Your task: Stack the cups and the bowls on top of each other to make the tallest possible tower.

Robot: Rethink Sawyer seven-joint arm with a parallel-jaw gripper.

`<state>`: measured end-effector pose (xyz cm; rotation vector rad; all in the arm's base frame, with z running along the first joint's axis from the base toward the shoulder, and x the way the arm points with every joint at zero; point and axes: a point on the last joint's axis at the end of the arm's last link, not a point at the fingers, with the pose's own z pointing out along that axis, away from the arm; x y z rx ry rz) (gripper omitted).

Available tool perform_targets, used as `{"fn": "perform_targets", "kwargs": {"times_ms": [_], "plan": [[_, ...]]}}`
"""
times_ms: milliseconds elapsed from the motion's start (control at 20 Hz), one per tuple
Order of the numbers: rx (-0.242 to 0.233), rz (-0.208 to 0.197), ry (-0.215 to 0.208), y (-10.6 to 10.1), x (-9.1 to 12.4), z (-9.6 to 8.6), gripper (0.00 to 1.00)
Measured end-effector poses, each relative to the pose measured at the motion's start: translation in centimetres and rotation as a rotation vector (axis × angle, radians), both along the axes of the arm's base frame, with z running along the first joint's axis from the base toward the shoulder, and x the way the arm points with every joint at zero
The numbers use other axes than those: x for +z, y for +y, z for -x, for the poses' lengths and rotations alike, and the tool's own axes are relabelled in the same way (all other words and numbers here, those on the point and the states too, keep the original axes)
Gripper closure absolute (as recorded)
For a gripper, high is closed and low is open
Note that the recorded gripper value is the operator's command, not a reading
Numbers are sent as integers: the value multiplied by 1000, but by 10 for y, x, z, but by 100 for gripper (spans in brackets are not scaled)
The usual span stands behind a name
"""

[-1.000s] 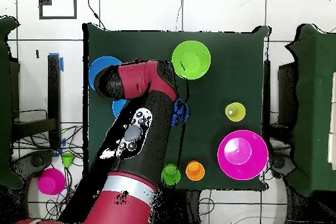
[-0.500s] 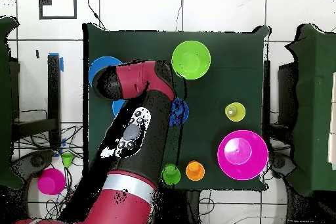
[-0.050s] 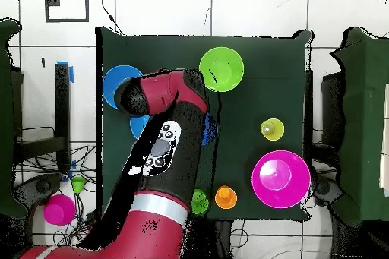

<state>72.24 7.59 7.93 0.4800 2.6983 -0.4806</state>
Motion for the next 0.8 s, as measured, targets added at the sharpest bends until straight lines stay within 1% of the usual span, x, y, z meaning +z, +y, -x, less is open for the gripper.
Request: {"fn": "perform_targets", "kwargs": {"times_ms": [150,300,550,800], "plan": [[14,7,-15,-10,-3,-2,0],[28,13,-27,-16,-4,-4,0],[48,23,-30,-21,-7,-4,0],[76,32,-38,-20,-9,-4,0]]}}
